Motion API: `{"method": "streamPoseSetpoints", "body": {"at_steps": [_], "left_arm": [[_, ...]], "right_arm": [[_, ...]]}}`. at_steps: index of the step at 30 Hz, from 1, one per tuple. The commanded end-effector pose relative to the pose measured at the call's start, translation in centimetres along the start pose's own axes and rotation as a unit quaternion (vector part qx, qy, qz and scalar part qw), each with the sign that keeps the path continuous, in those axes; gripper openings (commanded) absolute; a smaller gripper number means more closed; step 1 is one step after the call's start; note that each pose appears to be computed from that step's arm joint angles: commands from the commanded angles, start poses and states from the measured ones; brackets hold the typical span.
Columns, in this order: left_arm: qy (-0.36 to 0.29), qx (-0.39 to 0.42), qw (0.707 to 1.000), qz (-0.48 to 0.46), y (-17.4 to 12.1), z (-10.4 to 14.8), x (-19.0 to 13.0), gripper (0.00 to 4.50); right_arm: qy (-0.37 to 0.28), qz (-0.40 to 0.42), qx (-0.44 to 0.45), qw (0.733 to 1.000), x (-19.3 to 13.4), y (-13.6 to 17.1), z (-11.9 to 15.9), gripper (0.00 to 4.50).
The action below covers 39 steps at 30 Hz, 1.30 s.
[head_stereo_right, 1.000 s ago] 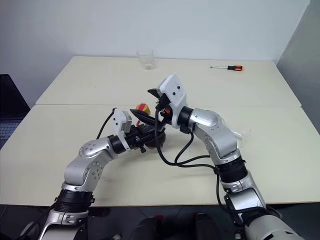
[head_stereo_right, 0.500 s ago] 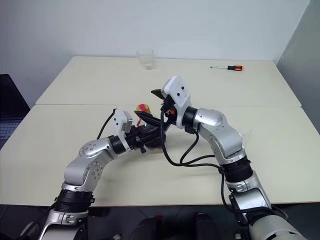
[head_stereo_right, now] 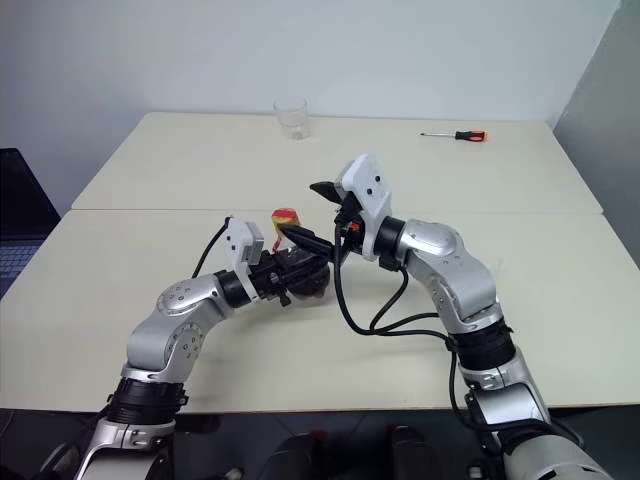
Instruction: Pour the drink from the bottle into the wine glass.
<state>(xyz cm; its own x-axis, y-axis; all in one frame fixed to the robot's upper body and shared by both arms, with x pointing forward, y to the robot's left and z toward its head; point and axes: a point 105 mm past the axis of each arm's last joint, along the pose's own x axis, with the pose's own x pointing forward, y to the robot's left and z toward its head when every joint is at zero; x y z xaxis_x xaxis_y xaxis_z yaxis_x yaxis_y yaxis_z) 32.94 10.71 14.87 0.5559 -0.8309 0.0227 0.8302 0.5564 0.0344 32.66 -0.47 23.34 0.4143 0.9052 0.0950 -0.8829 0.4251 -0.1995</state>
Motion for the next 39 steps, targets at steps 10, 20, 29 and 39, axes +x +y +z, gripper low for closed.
{"method": "streamPoseSetpoints", "body": {"at_steps": [10, 20, 29, 39], "left_arm": [[-0.031, 0.037, 0.999, -0.011, -0.2, 2.0, -0.2, 1.47], [-0.034, 0.035, 0.999, -0.015, -0.6, 2.0, 0.1, 1.47], [-0.035, 0.034, 0.999, -0.015, -0.6, 2.1, 0.1, 1.47], [-0.037, 0.033, 0.999, -0.013, -0.6, 2.2, 0.1, 1.47]], "right_arm": [[-0.035, 0.033, 0.014, 0.999, -1.0, 1.5, 1.8, 4.46], [-0.042, 0.043, 0.028, 0.998, 0.3, 2.1, 2.0, 4.46], [-0.054, 0.051, 0.036, 0.997, 1.6, 2.4, 2.5, 4.46], [-0.050, 0.054, 0.041, 0.996, 2.3, 2.5, 2.0, 4.46]]}}
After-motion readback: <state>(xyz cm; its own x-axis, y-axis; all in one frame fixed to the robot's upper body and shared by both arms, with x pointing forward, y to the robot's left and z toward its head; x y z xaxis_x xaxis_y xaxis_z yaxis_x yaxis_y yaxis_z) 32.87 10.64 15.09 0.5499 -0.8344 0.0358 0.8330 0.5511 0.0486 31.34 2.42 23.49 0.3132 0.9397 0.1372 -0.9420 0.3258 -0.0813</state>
